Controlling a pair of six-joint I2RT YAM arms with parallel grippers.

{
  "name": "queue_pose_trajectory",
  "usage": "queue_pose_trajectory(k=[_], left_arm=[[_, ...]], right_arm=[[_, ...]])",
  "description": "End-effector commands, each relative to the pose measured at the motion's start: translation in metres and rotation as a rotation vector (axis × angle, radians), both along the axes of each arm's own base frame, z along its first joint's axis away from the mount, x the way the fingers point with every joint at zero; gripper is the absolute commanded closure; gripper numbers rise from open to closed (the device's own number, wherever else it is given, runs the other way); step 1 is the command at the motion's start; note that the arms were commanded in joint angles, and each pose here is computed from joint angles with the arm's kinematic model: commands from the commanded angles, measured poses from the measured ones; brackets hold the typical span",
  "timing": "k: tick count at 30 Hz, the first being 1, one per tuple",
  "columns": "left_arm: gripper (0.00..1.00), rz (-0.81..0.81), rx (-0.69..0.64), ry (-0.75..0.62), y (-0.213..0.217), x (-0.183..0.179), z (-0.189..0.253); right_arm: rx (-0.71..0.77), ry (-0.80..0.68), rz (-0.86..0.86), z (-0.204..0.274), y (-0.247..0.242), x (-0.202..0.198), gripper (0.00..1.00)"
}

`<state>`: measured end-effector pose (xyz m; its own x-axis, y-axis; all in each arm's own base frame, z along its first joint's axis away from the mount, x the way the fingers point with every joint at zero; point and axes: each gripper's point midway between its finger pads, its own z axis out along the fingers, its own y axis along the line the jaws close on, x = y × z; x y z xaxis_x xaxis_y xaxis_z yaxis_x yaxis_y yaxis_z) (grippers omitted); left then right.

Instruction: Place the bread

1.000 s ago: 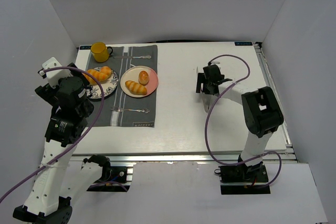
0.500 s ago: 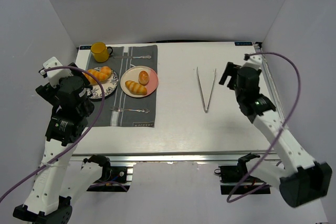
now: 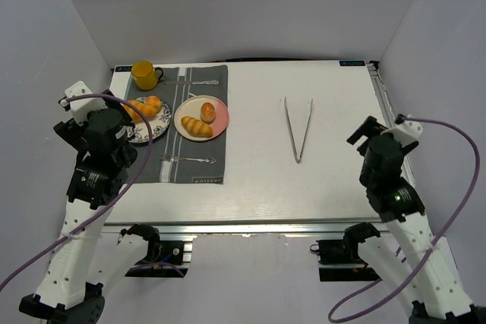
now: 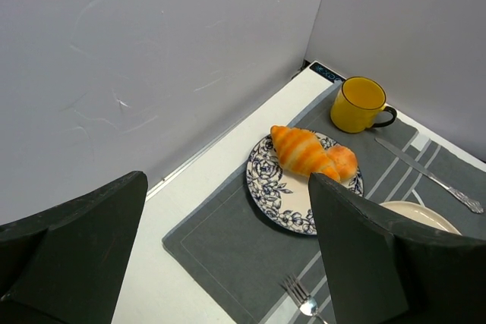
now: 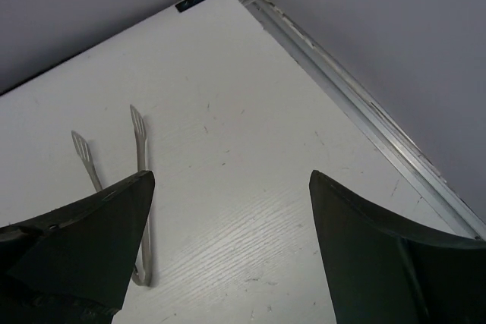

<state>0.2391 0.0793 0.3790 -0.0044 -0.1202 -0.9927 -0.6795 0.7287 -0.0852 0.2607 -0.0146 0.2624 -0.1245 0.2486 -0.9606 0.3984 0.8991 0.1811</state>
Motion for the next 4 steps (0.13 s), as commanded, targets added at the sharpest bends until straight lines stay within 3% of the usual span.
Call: queue_pose_trajectory(k=[1, 4], left_arm=[[0.02, -0.012, -0.012, -0.022, -0.0017, -0.0021, 0.0024], [0.02, -0.012, -0.014, -0.022, -0.0022, -0.0009, 0.0001]], right_arm=[[0.039, -0.140, -0.133, 0.0152, -0.0242, -0.0140, 0.11], [0.003, -0.157, -0.097, 0.0146, -0.0224, -0.0143, 0.11]])
